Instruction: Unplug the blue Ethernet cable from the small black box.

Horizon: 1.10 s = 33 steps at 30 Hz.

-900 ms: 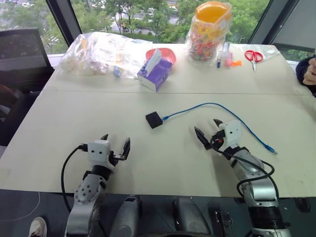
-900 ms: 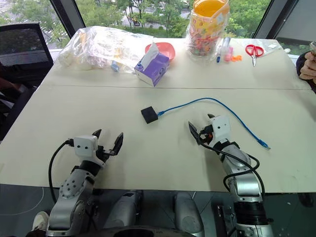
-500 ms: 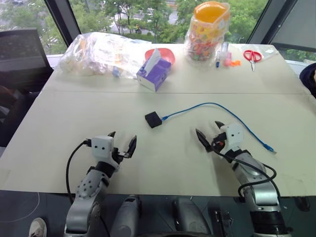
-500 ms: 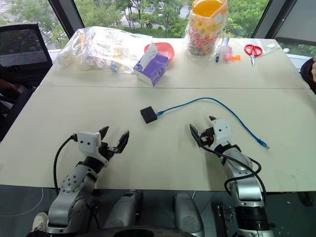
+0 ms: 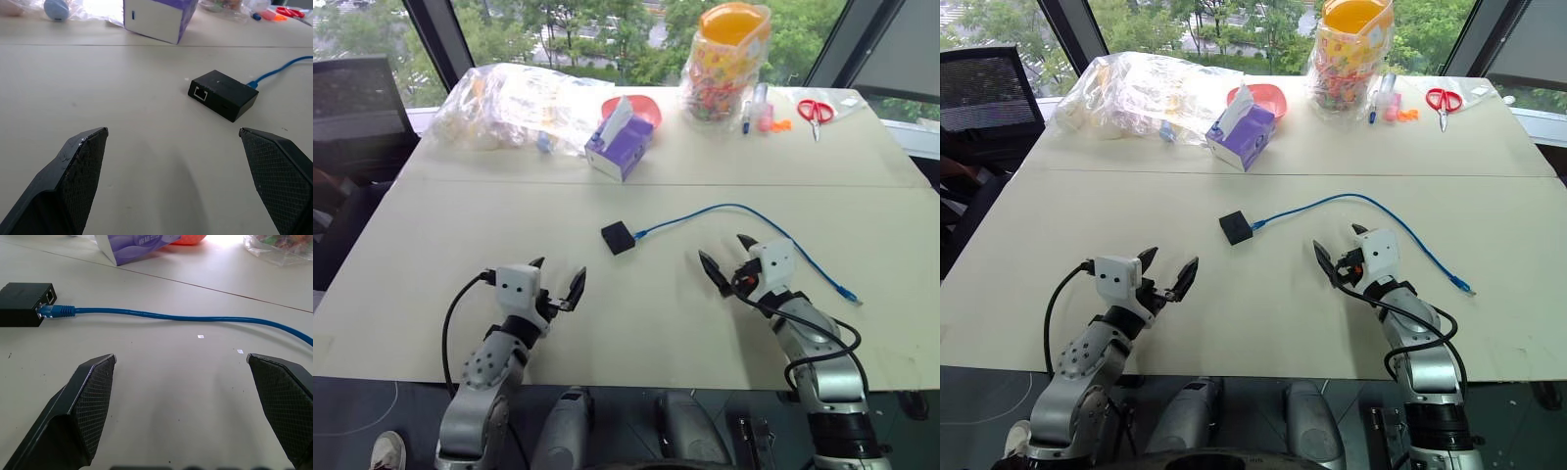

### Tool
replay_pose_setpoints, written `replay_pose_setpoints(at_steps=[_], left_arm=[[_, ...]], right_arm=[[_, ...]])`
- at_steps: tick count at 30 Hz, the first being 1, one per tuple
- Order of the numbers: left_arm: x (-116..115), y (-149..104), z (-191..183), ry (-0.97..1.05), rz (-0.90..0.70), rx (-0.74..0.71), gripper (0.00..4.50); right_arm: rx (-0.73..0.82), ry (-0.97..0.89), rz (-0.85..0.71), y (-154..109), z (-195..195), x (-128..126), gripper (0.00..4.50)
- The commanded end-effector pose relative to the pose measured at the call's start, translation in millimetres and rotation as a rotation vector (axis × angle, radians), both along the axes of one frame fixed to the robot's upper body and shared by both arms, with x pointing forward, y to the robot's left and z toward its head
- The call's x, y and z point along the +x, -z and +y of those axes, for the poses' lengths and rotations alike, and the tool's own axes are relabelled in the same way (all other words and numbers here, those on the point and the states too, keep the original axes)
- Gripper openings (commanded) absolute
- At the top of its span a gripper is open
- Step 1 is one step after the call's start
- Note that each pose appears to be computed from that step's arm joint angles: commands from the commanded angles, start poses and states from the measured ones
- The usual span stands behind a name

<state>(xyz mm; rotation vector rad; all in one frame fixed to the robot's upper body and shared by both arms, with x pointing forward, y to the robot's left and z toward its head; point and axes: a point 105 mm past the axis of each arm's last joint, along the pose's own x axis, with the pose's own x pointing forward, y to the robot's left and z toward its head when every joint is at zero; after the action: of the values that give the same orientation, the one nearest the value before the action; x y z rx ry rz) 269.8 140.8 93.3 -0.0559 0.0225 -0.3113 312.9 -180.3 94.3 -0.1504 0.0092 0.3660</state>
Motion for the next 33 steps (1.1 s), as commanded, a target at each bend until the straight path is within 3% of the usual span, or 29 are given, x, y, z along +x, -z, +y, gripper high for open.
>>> replay_pose_setpoints(at_steps=[1, 4, 11, 18, 22, 25, 30, 33], left_arm=[[-1.4, -15.0, -3.1, 0.024, -0.055, 0.001, 4.50], [-2.1, -16.5, -4.2, 0.053, -0.051, -0.007, 4.50], [-10.9, -31.6, -2.7, 0.463, 0.057, 0.036, 4.50], [27.0, -80.1, 26.1, 0.595, -0.003, 0.238, 4.50], [51.6, -82.3, 25.6, 0.675, -0.085, 0.469, 4.50], [64.0, -80.0, 22.1, 0.731, -0.111, 0.532, 4.50], [74.8, -74.4, 17.2, 0.770, -0.106, 0.516, 4.50], [71.9, -67.7, 17.9, 0.786, -0.075, 0.495, 4.50]], right_arm=[[0.022, -0.022, -0.032, -8.3, 4.1, 0.8, 4.44], [0.022, -0.029, -0.025, -7.0, 4.9, 0.8, 4.44], [0.024, -0.045, -0.024, -7.0, 8.6, 8.0, 4.44], [0.036, -0.026, -0.038, -6.3, 7.3, 11.2, 4.44], [0.043, -0.012, -0.045, -5.5, 7.4, 10.5, 4.44], [0.052, -0.017, -0.049, -7.8, 9.6, 9.0, 4.44], [0.065, -0.225, -0.037, -34.0, 36.0, 11.3, 4.44], [-0.050, -0.450, -0.018, -58.3, 56.2, 17.2, 4.44]])
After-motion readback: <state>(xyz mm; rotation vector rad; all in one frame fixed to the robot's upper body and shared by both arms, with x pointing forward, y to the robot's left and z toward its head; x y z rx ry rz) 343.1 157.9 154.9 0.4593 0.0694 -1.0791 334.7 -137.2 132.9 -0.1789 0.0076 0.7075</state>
